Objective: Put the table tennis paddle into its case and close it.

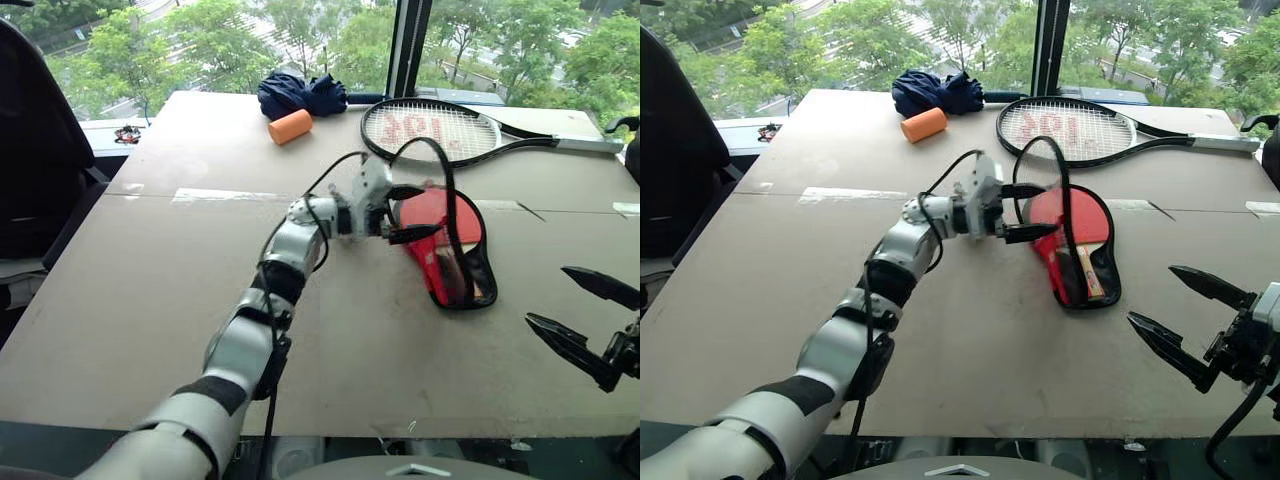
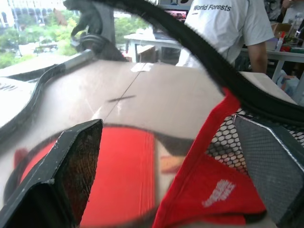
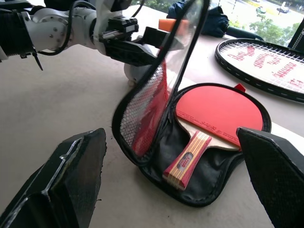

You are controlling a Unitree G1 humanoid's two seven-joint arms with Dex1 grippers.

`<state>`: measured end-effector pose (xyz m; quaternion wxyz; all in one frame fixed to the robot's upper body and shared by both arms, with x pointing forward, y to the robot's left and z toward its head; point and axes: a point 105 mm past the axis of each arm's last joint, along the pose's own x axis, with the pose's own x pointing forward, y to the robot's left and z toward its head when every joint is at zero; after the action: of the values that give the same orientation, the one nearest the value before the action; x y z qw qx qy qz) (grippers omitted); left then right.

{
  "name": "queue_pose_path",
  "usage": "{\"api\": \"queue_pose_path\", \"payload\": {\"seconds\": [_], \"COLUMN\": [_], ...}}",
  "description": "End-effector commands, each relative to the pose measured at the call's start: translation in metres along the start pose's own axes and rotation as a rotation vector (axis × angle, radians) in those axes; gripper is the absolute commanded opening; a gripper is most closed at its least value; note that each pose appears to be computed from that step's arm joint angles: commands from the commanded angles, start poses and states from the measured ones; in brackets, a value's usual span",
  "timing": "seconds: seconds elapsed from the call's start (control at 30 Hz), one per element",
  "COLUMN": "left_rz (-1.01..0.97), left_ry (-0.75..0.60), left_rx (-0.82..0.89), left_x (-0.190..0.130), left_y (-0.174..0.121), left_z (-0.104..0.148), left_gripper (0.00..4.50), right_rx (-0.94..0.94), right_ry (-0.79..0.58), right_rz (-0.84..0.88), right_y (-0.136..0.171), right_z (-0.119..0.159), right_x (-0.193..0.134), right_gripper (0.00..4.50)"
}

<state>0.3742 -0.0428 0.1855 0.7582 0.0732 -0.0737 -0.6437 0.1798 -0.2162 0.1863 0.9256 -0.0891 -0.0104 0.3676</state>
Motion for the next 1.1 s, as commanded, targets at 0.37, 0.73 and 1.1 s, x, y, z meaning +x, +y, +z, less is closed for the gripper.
{"api": "queue_pose_path", "payload": {"seconds": [0.37, 0.73, 1.1], "left_rz": [0.12, -0.01, -0.055], "left_ry": [-0.172, -0.017, 0.261], "left_rx": [0.082, 0.086, 0.073], "left_x": [-0.001, -0.13, -0.192], "left_y": [0.016, -0.035, -0.059], "left_z": [0.05, 0.075, 0.097], "left_gripper": [4.5, 4.5, 4.5], "right_rx": [-0.027, 0.116, 0.544], "right_ry": [-0.007, 0.132, 0.299], "right_rz": [-0.093, -0.292, -0.371], "right_y": [-0.011, -0.061, -0.107], "right_z": [0.006, -0.042, -0.088], "right_x": [0.021, 0.064, 0.099], "right_gripper": [4.45, 4.45, 4.45]}}
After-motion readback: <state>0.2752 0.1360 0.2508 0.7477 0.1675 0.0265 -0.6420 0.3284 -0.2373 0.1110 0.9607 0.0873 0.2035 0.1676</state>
